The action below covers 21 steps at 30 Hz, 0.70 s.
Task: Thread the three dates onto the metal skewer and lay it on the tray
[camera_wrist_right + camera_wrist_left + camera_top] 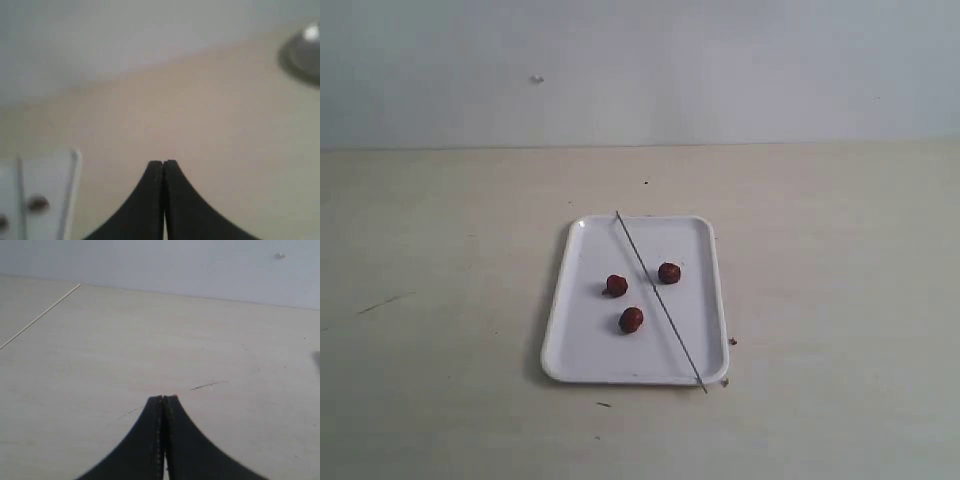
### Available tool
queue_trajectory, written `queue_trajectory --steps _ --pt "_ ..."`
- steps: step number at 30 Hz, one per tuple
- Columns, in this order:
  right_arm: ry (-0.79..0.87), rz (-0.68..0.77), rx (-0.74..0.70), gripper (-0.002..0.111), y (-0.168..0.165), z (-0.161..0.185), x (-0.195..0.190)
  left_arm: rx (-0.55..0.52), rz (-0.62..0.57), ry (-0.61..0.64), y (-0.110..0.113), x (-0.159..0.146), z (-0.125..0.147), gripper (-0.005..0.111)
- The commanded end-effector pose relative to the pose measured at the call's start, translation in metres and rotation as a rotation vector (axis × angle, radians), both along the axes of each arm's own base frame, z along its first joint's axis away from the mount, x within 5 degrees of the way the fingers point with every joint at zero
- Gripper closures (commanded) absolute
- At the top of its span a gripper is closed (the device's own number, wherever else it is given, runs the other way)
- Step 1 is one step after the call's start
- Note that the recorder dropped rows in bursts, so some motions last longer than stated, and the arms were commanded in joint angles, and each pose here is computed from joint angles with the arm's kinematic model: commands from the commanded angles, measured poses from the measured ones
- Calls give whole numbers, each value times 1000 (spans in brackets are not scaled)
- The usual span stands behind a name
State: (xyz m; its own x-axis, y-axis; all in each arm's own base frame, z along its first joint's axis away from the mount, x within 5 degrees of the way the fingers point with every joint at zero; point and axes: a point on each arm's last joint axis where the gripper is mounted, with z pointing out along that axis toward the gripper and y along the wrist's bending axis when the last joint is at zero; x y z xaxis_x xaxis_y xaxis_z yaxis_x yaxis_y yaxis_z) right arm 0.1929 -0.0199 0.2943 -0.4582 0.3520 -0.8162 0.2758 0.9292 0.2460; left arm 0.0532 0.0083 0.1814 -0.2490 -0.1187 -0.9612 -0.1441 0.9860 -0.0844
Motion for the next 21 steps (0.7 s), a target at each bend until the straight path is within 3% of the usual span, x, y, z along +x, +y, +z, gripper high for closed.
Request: queue_trajectory --steps 1,4,11,14,21 --pt "637 276 -127 108 26 -36 51 5 2 -8 0 0 1 107" --pt "857 399 -162 108 57 -56 72 5 2 -8 0 0 1 107" --pt "906 627 -244 108 148 -80 97 5 2 -8 0 0 1 107" --pt "901 677 -290 108 169 -86 112 5 2 -8 0 0 1 107" --pt "938 748 -227 108 197 -108 151 5 2 -8 0 0 1 107"
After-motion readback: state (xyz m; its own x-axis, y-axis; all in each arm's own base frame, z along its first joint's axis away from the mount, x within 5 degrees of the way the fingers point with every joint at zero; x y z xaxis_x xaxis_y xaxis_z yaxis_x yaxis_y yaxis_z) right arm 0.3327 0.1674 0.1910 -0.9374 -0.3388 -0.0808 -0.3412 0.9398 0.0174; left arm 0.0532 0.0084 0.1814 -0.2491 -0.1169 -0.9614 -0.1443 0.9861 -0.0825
